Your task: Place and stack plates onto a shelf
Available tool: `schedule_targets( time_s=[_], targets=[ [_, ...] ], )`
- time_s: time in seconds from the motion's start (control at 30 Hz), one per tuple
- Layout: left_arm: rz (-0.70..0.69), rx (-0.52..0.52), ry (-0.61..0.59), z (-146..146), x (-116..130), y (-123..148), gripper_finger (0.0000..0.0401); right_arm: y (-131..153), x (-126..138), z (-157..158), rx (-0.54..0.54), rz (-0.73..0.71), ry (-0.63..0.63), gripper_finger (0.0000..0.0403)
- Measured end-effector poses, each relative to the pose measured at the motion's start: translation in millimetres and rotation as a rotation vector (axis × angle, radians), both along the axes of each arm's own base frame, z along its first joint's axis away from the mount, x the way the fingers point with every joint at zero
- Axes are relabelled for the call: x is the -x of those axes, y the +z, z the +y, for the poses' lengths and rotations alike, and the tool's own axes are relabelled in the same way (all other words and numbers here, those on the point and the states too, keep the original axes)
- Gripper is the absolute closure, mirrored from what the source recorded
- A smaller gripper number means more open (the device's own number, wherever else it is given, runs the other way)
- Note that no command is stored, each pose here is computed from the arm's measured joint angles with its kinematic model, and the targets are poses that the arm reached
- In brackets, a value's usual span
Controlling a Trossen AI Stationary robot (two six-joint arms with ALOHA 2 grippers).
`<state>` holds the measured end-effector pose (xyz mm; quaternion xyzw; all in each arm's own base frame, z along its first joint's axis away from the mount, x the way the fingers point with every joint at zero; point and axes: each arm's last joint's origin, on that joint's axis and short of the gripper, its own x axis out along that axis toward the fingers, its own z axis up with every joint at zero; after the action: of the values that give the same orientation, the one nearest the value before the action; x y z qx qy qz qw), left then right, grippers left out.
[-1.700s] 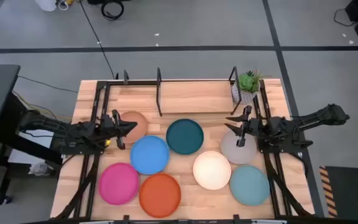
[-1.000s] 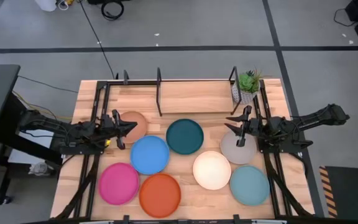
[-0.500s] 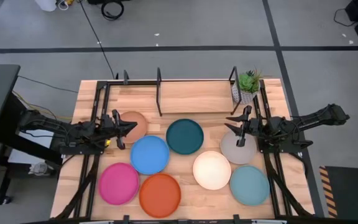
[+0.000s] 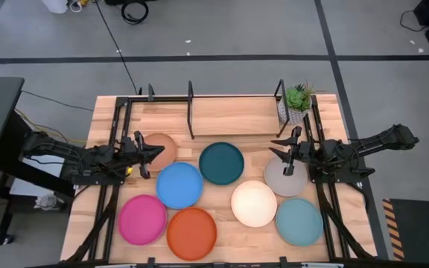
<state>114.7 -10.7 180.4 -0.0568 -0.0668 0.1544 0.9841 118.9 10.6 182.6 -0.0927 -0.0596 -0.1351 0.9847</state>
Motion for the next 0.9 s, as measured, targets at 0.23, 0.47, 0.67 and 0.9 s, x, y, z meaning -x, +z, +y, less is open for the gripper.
schedule_targets(
  time_s=[0.23,0.47,0.67,0.9],
  targets=[
    [0.0,0.0,0.0,0,0,0,0.0376,0,0,0,0.0,0.0,0.0,0.0275],
    [-0.003,0.002,-0.001,0,0,0,0.0376,1,0,0,0.0,-0.005,-0.002,0.0275],
    [-0.041,0.072,-0.009,0,0,2,0.0376,6,1,0,-0.012,-0.061,0.0,0.0275],
    [-0.138,0.117,-0.014,1,2,10,0.0376,17,4,1,-0.016,-0.178,0.073,0.0275]
  ],
)
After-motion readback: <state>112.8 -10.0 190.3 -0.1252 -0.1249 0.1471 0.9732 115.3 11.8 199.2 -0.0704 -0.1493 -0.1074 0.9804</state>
